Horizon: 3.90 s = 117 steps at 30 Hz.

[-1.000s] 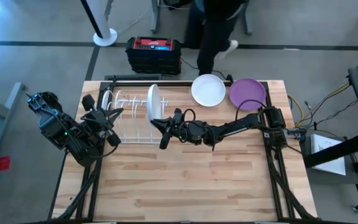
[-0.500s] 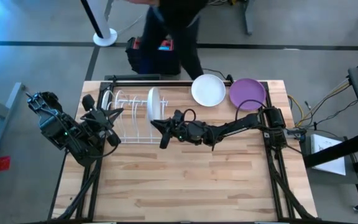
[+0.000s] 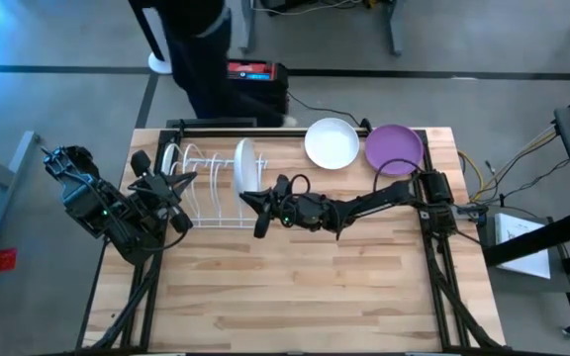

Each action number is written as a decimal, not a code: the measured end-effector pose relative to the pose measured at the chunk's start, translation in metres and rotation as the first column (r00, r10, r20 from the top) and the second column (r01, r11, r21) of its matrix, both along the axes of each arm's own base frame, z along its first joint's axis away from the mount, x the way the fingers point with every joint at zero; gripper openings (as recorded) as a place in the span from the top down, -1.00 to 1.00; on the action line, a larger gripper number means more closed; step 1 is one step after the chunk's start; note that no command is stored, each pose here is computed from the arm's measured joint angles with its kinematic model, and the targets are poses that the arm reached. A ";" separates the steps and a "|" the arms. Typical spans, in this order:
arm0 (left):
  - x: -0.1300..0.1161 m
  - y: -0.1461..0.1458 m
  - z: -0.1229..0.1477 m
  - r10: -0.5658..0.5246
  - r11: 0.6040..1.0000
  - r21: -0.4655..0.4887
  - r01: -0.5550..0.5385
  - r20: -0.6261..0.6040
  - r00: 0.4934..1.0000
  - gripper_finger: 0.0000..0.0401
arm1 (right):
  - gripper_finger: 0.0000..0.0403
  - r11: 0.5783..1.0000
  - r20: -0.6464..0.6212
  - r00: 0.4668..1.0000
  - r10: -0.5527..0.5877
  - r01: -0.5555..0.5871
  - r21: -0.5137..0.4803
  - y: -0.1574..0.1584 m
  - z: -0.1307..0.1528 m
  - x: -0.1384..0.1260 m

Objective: Sort dishes
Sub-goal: Put the white plate into the white dish rack

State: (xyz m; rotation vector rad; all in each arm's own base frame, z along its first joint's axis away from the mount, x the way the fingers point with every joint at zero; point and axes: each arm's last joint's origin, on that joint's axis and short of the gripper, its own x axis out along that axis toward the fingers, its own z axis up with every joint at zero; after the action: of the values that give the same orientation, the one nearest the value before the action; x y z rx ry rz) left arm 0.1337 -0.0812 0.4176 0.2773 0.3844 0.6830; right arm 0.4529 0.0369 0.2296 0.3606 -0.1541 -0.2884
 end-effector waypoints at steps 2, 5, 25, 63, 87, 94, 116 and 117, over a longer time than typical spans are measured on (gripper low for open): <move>0.000 0.000 0.000 0.000 1.000 -0.001 0.000 0.000 1.000 1.00 | 1.00 1.000 -0.005 1.000 0.007 -0.007 0.004 0.000 -0.012 0.004; 0.000 0.000 0.000 0.000 1.000 -0.001 0.000 0.001 1.000 1.00 | 1.00 1.000 -0.001 1.000 0.012 -0.012 0.022 0.001 -0.034 0.012; 0.001 -0.001 -0.004 -0.008 0.999 -0.034 0.008 -0.015 1.000 1.00 | 1.00 0.998 0.026 1.000 0.000 -0.002 0.066 0.004 -0.078 0.038; 0.003 -0.003 -0.005 -0.007 0.996 -0.090 0.008 0.008 1.000 1.00 | 1.00 1.000 -0.113 0.994 -0.006 0.005 -0.009 0.003 -0.092 0.035; 0.004 -0.004 -0.005 -0.007 0.995 -0.095 0.008 0.014 1.000 1.00 | 0.70 1.000 -0.105 0.994 -0.003 0.004 0.007 0.004 -0.091 0.035; 0.004 -0.004 -0.005 -0.007 0.995 -0.095 0.008 0.015 1.000 1.00 | 0.54 1.000 -0.100 0.995 -0.002 0.004 0.014 0.004 -0.091 0.035; 0.004 -0.004 -0.005 -0.007 0.995 -0.100 0.009 0.021 1.000 1.00 | 0.98 1.000 -0.095 0.995 0.002 -0.002 -0.008 0.007 -0.088 0.035; 0.004 -0.004 -0.005 -0.007 0.995 -0.099 0.009 0.021 1.000 1.00 | 0.98 1.000 -0.088 0.996 0.001 -0.003 -0.016 0.007 -0.087 0.034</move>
State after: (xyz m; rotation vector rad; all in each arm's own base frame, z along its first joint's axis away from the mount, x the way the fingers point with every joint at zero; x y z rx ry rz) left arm 0.1377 -0.0855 0.4127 0.1770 0.3964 0.6564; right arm 0.4873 0.0444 0.1422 0.3310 -0.0695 -0.3004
